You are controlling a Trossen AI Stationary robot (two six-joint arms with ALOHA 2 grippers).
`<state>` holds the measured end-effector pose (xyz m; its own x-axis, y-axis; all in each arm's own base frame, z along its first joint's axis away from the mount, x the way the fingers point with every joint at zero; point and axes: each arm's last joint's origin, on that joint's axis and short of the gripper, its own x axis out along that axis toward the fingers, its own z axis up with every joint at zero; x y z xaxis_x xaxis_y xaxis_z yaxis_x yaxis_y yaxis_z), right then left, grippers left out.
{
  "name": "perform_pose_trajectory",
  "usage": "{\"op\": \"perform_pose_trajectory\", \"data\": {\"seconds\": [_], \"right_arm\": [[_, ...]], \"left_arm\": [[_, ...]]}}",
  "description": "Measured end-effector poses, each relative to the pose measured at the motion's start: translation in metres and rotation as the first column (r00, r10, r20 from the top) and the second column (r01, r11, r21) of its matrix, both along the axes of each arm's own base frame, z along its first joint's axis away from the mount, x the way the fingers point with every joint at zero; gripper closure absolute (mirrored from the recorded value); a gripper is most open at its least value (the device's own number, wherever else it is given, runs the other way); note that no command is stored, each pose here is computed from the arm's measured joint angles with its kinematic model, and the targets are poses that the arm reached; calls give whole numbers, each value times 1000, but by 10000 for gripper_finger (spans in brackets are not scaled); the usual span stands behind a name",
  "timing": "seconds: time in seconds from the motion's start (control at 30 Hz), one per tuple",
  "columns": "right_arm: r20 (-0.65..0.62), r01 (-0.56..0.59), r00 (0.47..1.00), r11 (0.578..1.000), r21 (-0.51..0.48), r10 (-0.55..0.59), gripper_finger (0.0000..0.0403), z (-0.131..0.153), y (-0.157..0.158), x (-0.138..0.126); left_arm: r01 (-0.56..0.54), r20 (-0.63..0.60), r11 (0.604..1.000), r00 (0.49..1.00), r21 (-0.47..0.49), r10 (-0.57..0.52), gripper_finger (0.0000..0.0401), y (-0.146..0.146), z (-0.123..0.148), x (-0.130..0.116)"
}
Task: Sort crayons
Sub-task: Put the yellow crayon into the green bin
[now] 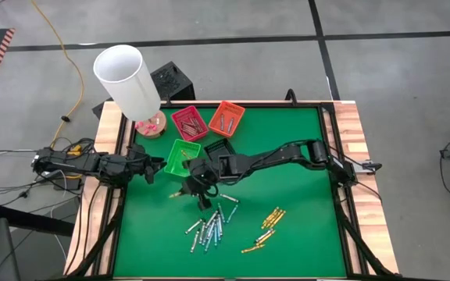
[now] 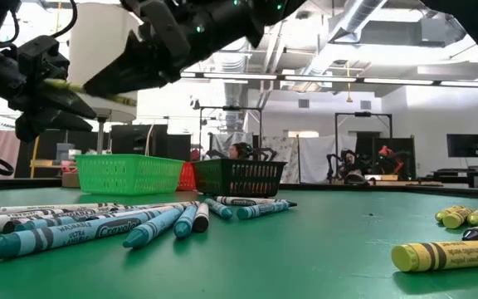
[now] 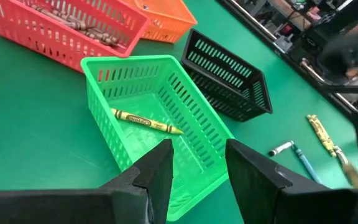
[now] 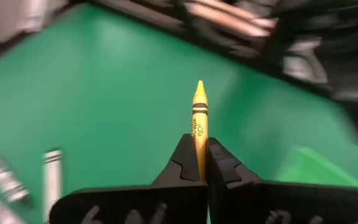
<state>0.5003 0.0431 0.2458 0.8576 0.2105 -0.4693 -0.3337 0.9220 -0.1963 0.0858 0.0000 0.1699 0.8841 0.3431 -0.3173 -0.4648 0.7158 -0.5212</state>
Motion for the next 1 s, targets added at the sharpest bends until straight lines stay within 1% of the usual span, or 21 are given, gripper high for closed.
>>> {"op": "perform_pose_trajectory", "data": {"seconds": [0.07, 0.17, 0.27, 0.33, 0.43, 0.5, 0.57, 0.63, 0.7, 0.77, 0.83, 1.0], "right_arm": [[24, 107, 994, 994, -30, -107, 401, 5, -10, 0], [23, 266, 964, 962, -68, -265, 401, 3, -30, 1], [10, 402, 915, 912, -74, -403, 401, -3, -49, 2], [10, 473, 881, 880, -48, -473, 401, -3, -59, 2], [26, 572, 820, 820, -10, -572, 401, -1, -71, 1], [36, 599, 800, 801, 18, -599, 401, 0, -78, 1], [51, 622, 778, 779, 81, -626, 401, 3, -84, 3], [64, 645, 748, 747, 161, -660, 401, -3, -87, 8], [33, 662, 733, 723, 197, -680, 401, -10, -88, 9], [21, 669, 724, 711, 217, -689, 401, -23, -87, 14], [-3, 681, 720, 705, 197, -694, 401, -29, -85, 14], [-23, 681, 725, 710, 180, -689, 401, -38, -76, 16]], "left_arm": [[0, -1, 1000, 1000, 0, 0, 264, 0, 0, 0], [0, -2, 1000, 1000, 0, 0, 264, 0, 0, 0], [0, -2, 1000, 1000, 0, 0, 264, 0, 0, 0], [0, -2, 1000, 1000, 1, 0, 264, 0, 0, 0], [0, -2, 1000, 1000, 1, 0, 264, 0, 0, 0], [-6, -2, 1000, 1000, 4, 6, 264, 0, 0, 0], [-15, -1, 1000, 1000, 8, 15, 264, 0, 1, 0], [-23, -1, 1000, 1000, 11, 23, 264, 1, 1, -1], [-23, -1, 1000, 1000, 11, 23, 264, 1, 1, -1], [-24, -4, 1000, 1000, 12, 24, 264, 1, 1, -1], [-24, -12, 1000, 1000, 13, 24, 264, 1, 0, -1], [-24, -25, 1000, 999, 10, 24, 264, 1, -1, -2]]}}
